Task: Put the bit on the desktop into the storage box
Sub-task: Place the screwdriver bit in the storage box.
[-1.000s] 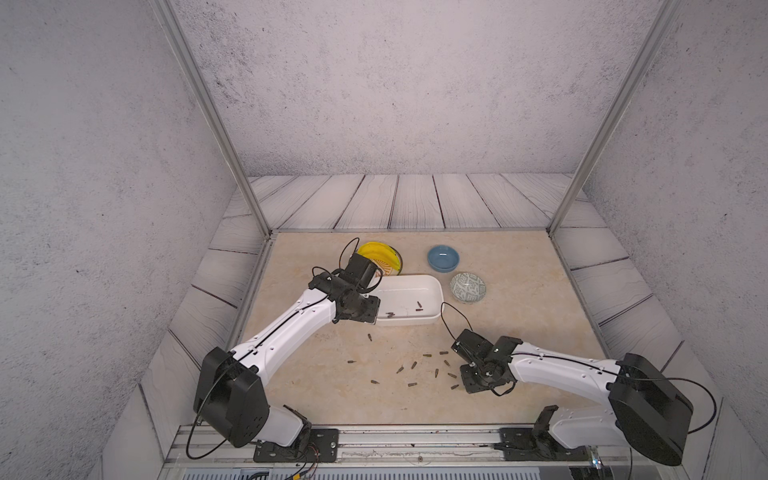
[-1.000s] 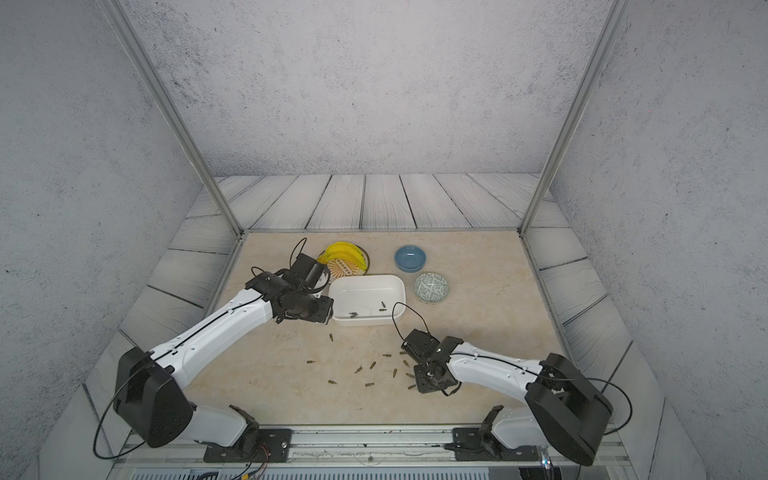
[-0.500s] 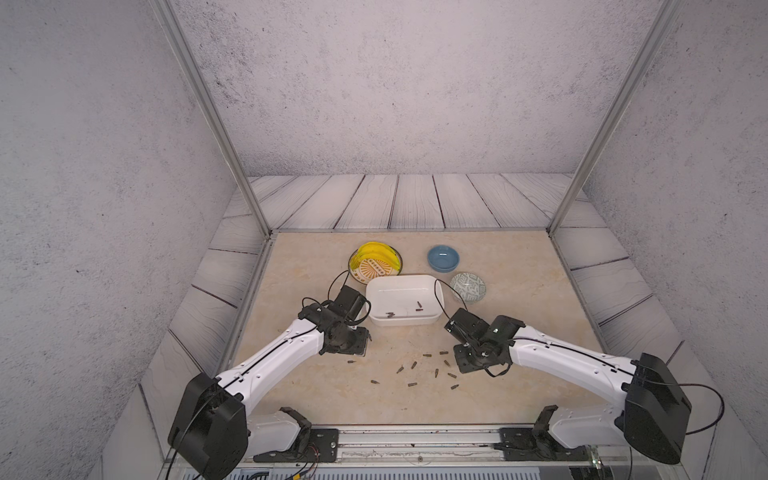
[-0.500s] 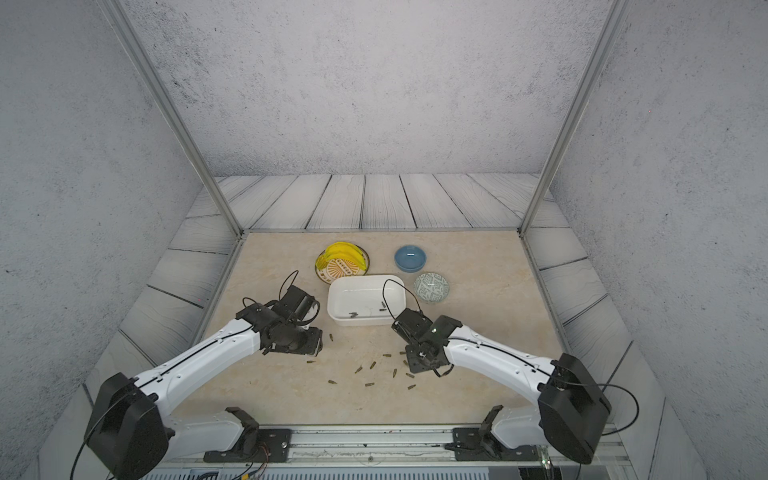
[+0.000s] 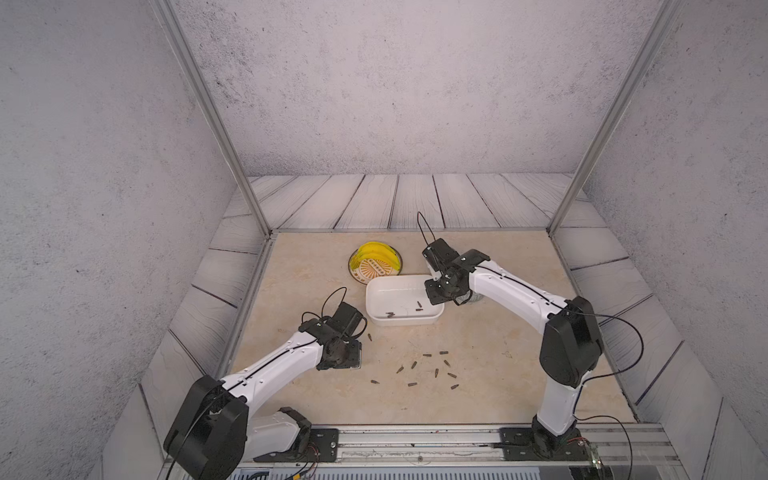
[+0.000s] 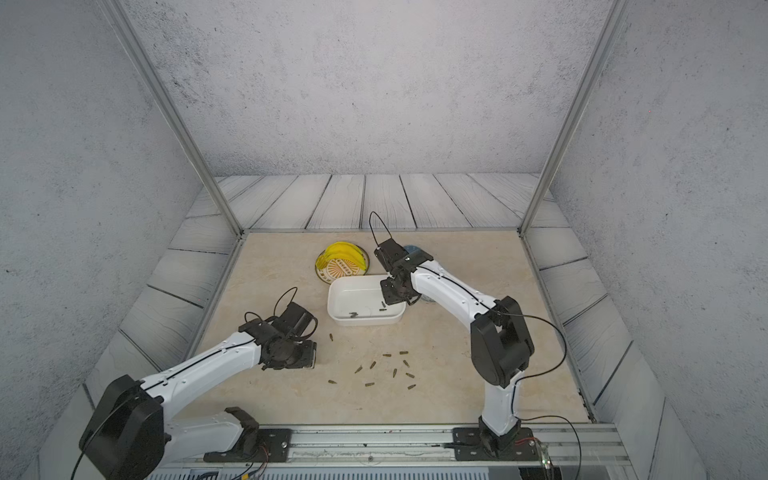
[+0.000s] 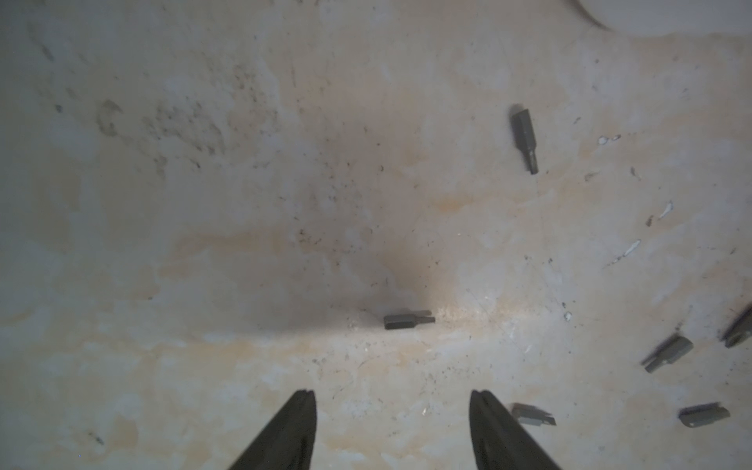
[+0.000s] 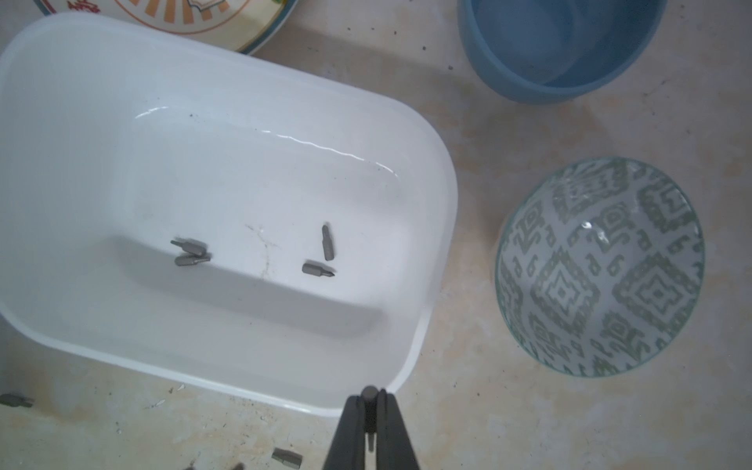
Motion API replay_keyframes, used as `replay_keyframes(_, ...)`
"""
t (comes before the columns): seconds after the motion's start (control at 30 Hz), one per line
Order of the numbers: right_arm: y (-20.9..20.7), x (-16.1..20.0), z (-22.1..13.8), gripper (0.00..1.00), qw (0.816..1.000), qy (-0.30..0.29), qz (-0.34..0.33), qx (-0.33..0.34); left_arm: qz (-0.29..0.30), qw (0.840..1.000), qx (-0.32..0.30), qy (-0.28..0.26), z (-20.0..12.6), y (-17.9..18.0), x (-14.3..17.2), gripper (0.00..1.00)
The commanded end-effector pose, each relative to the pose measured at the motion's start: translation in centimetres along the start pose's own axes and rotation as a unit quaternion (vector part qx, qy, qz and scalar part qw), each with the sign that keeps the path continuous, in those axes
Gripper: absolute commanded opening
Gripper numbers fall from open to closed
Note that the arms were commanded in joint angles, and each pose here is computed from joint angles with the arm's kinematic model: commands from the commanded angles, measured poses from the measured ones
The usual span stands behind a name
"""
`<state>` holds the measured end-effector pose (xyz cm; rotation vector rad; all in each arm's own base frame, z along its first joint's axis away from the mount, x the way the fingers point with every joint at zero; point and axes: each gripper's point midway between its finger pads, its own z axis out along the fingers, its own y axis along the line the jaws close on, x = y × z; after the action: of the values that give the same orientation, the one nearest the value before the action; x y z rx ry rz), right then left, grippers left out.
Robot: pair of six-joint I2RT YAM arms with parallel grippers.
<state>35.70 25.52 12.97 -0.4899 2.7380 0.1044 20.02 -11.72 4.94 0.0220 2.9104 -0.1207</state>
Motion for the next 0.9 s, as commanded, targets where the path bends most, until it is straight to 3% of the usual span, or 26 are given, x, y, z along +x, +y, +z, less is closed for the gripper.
replay_keyframes(0.0,0.3,0.4,0.6,0.05,0.999,0.029,-0.035,-0.008,-0.009,1.000,-0.007,-0.017,0.2,0.1,-0.7,0.66)
replay_keyframes(0.2,0.2,0.2,3.2,0.06,0.998,0.051,-0.032,-0.009,0.017,0.999,0.033,-0.007,0.7,-1.5,0.5,0.64)
replay_keyframes(0.37,0.5,-0.2,4.1,0.16,0.998,0.063,-0.029,-0.012,0.048,0.998,0.032,0.020,1.4,-2.1,2.6,0.64)
replay_keyframes(0.7,0.2,-0.8,3.4,0.33,0.998,0.054,-0.023,-0.001,0.074,0.996,0.031,0.024,1.5,-3.9,4.9,0.65)
replay_keyframes(0.87,0.0,-1.1,2.3,0.35,0.999,0.041,-0.017,0.001,0.076,0.996,0.030,0.022,1.0,-4.0,5.5,0.65)
